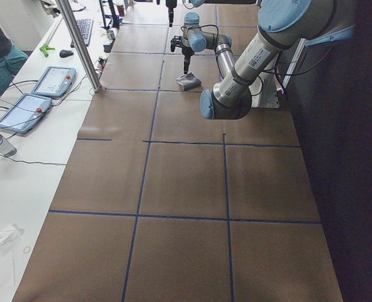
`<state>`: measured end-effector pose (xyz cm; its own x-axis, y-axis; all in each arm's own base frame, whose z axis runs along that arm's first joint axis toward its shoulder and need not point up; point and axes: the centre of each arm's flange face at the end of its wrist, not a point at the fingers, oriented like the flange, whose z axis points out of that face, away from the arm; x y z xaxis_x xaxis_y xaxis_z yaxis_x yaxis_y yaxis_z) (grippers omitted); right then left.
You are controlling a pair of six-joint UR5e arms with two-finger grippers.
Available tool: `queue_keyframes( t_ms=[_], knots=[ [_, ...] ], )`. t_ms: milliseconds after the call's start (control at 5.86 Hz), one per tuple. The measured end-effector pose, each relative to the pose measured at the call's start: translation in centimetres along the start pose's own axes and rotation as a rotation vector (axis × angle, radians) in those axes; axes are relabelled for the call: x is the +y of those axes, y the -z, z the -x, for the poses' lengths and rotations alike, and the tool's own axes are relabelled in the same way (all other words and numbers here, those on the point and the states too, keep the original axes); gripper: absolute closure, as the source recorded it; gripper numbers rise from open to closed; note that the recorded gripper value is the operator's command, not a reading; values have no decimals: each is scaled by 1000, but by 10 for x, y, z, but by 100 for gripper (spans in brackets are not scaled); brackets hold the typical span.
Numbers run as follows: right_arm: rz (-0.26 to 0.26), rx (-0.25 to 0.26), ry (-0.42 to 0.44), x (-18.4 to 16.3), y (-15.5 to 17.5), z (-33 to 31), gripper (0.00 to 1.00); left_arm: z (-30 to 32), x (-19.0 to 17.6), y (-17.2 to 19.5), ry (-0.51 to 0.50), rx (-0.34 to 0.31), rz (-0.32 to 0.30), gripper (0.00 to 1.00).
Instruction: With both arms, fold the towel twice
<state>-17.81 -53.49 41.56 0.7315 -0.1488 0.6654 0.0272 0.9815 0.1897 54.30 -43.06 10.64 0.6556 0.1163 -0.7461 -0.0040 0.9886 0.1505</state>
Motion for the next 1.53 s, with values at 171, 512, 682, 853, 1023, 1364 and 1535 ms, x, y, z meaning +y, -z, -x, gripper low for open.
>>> queue_keyframes(
  t_ms=[171,512,682,853,1023,1364,1535],
  knots=[
    [8,-1,40,7,8,-41,0,80,-2,21,-96,-18,7,0],
    [28,8,116,50,25,-163,0,255,-10,59,-272,-53,40,0],
    [51,14,114,81,23,-216,0,349,-17,78,-310,-56,74,0],
    [82,23,69,113,13,-261,0,447,-17,100,-285,-38,102,0],
    [113,31,5,140,2,-295,0,539,-5,114,-244,-18,123,0],
    [140,36,-73,166,-9,-328,0,697,35,115,-204,-23,164,0],
    [143,33,-83,169,-10,-332,0,748,57,103,-149,-24,198,0]
  ],
)
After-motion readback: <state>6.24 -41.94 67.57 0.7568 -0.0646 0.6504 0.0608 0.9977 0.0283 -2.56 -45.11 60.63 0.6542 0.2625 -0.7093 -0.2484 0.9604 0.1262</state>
